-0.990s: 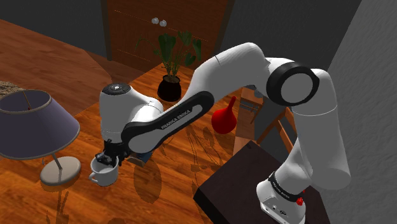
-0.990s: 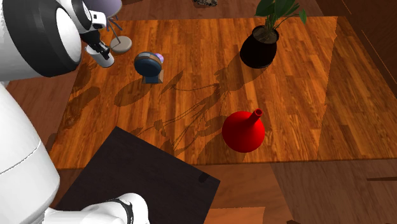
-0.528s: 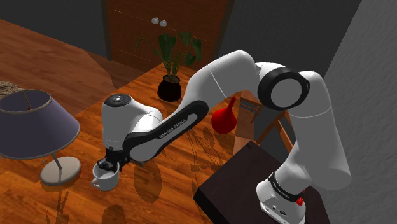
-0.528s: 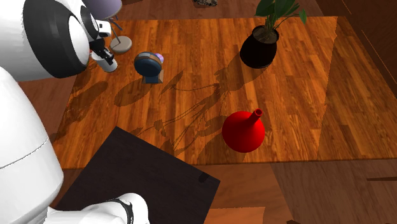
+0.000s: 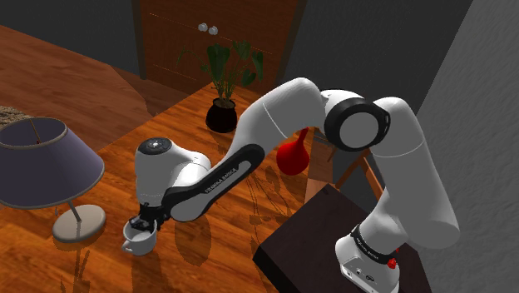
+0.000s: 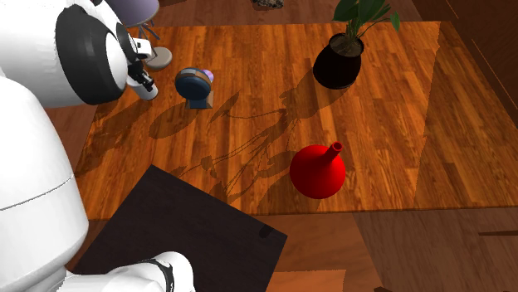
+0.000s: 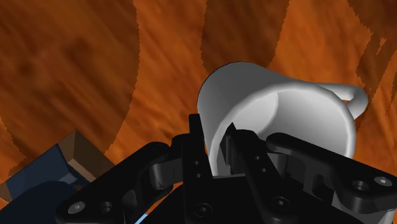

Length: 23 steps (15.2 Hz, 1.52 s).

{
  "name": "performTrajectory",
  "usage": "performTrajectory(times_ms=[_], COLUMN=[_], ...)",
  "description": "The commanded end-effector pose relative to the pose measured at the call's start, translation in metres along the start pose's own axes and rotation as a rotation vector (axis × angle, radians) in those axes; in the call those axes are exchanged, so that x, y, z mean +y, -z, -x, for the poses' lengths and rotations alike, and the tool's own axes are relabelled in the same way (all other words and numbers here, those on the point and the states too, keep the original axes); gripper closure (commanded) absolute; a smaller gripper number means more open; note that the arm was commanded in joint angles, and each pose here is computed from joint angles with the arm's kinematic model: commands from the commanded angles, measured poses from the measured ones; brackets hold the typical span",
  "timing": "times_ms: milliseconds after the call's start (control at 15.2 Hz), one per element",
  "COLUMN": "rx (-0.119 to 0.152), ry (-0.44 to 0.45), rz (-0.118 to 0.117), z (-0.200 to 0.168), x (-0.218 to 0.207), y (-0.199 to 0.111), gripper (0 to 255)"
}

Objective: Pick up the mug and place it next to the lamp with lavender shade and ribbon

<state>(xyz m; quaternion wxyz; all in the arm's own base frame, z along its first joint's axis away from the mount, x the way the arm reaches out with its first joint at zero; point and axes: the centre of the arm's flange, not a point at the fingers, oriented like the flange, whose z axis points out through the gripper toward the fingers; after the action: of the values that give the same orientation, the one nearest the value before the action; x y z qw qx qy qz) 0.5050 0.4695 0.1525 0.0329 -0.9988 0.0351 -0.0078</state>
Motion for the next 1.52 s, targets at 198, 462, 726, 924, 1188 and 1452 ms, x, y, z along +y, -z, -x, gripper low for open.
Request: performTrajectory(times_ms=[198,462,726,924,1188,1452], rx=[0.0,0.0,0.0,0.0,0.0,0.0], ry=[0.0,0.0,0.0,0.0,0.0,0.0], rz=[0.0,0.0,0.0,0.0,0.0,0.0], z=[0.001,0.001,0.001,0.001,0.001,0.001], x=[0.001,0.001,0.001,0.001,0.001,0.001], y=[-0.02,-0.02,-0.02,-0.02,0.019,0.03], gripper=[255,255,0,0,0,0])
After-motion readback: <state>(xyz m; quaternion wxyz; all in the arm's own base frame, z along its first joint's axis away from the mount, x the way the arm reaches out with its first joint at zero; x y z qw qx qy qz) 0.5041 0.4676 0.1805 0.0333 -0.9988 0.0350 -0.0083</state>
